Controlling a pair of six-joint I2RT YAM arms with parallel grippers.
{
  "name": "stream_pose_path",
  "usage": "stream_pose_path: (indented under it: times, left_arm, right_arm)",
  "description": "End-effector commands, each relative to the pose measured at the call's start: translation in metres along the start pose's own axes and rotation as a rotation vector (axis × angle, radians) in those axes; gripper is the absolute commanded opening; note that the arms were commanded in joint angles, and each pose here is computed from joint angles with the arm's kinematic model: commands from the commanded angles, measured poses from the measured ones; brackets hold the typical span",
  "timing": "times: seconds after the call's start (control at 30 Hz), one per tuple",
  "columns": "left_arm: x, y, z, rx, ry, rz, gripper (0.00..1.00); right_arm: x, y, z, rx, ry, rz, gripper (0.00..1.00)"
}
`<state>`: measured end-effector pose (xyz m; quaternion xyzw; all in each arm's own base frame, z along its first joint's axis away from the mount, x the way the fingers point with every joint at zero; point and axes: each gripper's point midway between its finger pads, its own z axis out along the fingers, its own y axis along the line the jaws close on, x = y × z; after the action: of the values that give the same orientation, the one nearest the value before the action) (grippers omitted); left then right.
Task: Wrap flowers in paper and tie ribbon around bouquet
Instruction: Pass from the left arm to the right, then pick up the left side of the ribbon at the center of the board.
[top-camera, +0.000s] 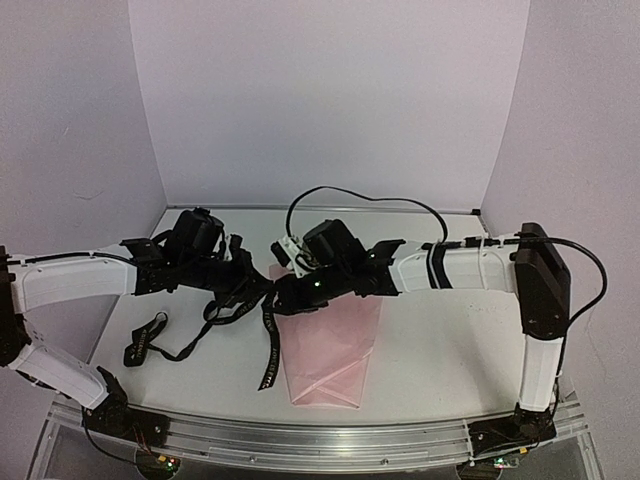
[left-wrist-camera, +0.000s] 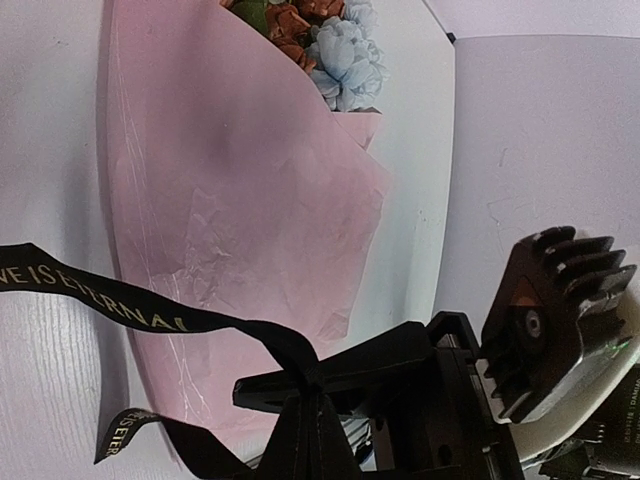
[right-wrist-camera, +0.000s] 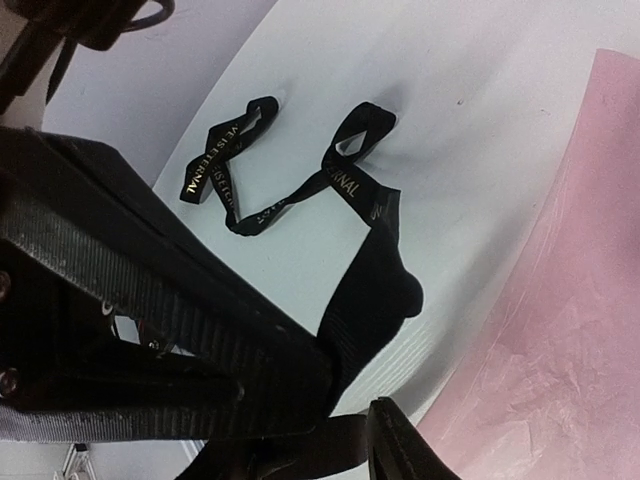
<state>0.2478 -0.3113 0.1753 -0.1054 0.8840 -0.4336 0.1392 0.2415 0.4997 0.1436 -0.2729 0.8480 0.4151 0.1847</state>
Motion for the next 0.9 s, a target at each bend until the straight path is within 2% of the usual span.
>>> stream_pose_path:
  times: [0.0, 0.07, 0.23, 0.3, 0.4, 0.5, 0.67, 0.77, 0.87]
  left_arm:
    - [-0.003, -0.03, -0.008, 0.091, -0.009, 0.056, 0.02]
    - [-0.002, -0.031, -0.011, 0.094, -0.007, 0.077, 0.09]
    - [0.002, -0.029, -0.021, 0.103, -0.011, 0.131, 0.38]
    - [0.0, -0.027, -0.024, 0.092, -0.031, 0.149, 0.46]
    - [-0.006, -0.013, -0.03, 0.033, -0.079, 0.149, 0.49]
    - [-0.018, 0.026, -0.034, -0.108, -0.142, 0.06, 0.47]
    - [-0.03, 0.113, -0.046, -0.33, -0.225, -0.163, 0.48]
    - [-0.027, 0.159, -0.055, -0.445, -0.246, -0.27, 0.49]
    - [-0.025, 0.194, -0.075, -0.578, -0.331, -0.326, 0.52]
  right_arm:
    - [-0.005, 0.015, -0.019, 0.001, -0.006, 0.013, 0.04]
    - [0.012, 0.008, -0.038, 0.05, 0.038, 0.011, 0.0]
    - [0.08, -0.031, -0.112, 0.294, 0.219, -0.069, 0.0]
    - [0.104, -0.05, -0.144, 0.406, 0.282, -0.096, 0.0]
    - [0.14, -0.08, -0.195, 0.58, 0.377, -0.131, 0.0]
    - [0.162, -0.108, -0.235, 0.738, 0.421, -0.129, 0.0]
    - [0.175, -0.148, -0.291, 0.973, 0.39, -0.082, 0.0]
    - [0.183, -0.161, -0.309, 1.023, 0.364, -0.01, 0.0]
    - [0.189, -0.169, -0.319, 1.046, 0.344, 0.029, 0.0]
